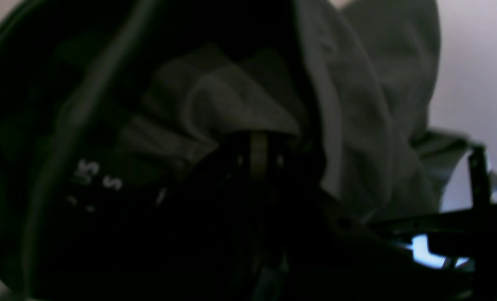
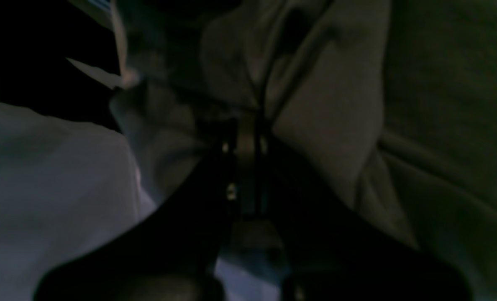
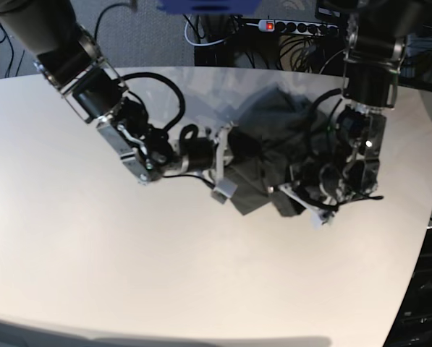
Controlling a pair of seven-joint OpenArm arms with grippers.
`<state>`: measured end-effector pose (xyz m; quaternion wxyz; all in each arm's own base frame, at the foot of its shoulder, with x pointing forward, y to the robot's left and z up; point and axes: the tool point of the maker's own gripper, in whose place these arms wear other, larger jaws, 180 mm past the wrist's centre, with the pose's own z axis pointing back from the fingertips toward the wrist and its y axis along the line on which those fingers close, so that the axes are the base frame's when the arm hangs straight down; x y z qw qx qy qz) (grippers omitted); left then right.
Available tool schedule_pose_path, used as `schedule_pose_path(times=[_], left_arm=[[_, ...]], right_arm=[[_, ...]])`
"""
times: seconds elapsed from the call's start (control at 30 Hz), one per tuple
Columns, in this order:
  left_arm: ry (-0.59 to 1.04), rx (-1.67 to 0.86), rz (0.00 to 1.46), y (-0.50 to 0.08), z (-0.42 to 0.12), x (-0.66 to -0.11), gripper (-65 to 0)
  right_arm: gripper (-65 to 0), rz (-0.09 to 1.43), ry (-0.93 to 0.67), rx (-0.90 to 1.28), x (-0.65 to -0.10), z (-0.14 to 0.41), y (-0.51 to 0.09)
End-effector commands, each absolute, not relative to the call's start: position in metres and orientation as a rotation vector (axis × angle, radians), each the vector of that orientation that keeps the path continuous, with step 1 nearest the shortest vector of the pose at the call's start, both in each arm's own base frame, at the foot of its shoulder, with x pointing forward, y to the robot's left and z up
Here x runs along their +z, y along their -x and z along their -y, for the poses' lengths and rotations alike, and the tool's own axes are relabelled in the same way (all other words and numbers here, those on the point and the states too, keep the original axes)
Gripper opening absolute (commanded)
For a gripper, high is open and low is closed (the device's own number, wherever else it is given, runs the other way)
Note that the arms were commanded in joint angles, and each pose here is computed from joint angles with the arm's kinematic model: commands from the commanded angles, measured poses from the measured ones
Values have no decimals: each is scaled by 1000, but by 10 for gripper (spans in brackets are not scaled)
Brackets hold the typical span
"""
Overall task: Fold the T-shirt properly
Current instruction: 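Lower the held shirt bundle back onto the table with both grippers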
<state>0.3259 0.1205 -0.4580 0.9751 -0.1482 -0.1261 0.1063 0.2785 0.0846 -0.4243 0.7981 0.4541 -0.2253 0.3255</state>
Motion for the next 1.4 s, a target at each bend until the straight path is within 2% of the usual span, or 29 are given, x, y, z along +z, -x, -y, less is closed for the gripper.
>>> schedule_pose_path(times=[0.0, 0.47, 0.8, 1.13, 1.37], left_arm=[[146, 209, 134, -284, -139, -498, -628], [156, 227, 134, -305, -131, -498, -628], [203, 218, 182, -322, -104, -490, -628], [150, 165, 144, -307, -94, -520, -628], [165, 158, 133, -303, -69, -531, -628]], right_arm=[[-644, 510, -953, 720, -417, -80, -293], [-644, 468, -836, 697, -432, -51, -330], [-644, 417, -701, 836, -455, -39, -320], [-644, 350, -548, 985, -484, -24, -303], [-644, 324, -516, 947, -498, -1, -303]])
